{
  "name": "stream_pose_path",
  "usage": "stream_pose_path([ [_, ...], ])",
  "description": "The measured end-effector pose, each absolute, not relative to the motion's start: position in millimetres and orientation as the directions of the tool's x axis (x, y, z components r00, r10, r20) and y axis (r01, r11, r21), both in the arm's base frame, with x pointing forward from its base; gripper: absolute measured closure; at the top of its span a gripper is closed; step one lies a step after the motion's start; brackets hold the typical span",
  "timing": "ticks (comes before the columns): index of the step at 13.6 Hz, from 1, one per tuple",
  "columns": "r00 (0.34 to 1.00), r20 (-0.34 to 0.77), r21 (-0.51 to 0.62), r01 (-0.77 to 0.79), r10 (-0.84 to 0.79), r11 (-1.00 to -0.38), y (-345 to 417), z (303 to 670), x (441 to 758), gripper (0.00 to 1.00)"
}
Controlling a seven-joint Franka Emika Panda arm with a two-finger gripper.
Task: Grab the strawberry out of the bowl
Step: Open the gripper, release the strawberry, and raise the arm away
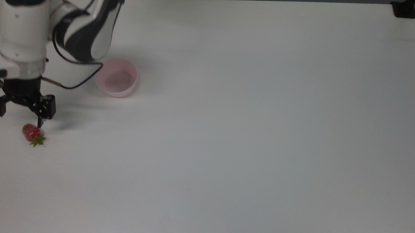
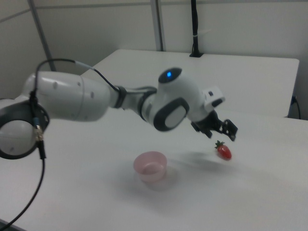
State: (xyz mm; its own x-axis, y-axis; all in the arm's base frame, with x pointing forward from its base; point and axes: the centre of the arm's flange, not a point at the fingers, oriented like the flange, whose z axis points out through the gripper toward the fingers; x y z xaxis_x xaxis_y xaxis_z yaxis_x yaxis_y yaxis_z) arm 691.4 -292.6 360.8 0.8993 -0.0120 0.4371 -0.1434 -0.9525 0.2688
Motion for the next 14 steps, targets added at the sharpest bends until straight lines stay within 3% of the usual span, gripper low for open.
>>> stream_pose_path([
  [4, 0.947, 0.288, 0.087, -0.176, -0.145, -0.98, -227, 472, 667, 0.0],
  [8, 0.981, 0.134, 0.016, -0.141, -0.138, -0.99, -117, 562, 621, 0.0],
  [11, 0.992, 0.104, -0.008, -0.065, -0.065, -0.998, -55, 585, 586, 0.0],
  [14, 0.998, 0.066, -0.015, -0.003, -0.004, -1.0, -15, 585, 556, 0.0],
])
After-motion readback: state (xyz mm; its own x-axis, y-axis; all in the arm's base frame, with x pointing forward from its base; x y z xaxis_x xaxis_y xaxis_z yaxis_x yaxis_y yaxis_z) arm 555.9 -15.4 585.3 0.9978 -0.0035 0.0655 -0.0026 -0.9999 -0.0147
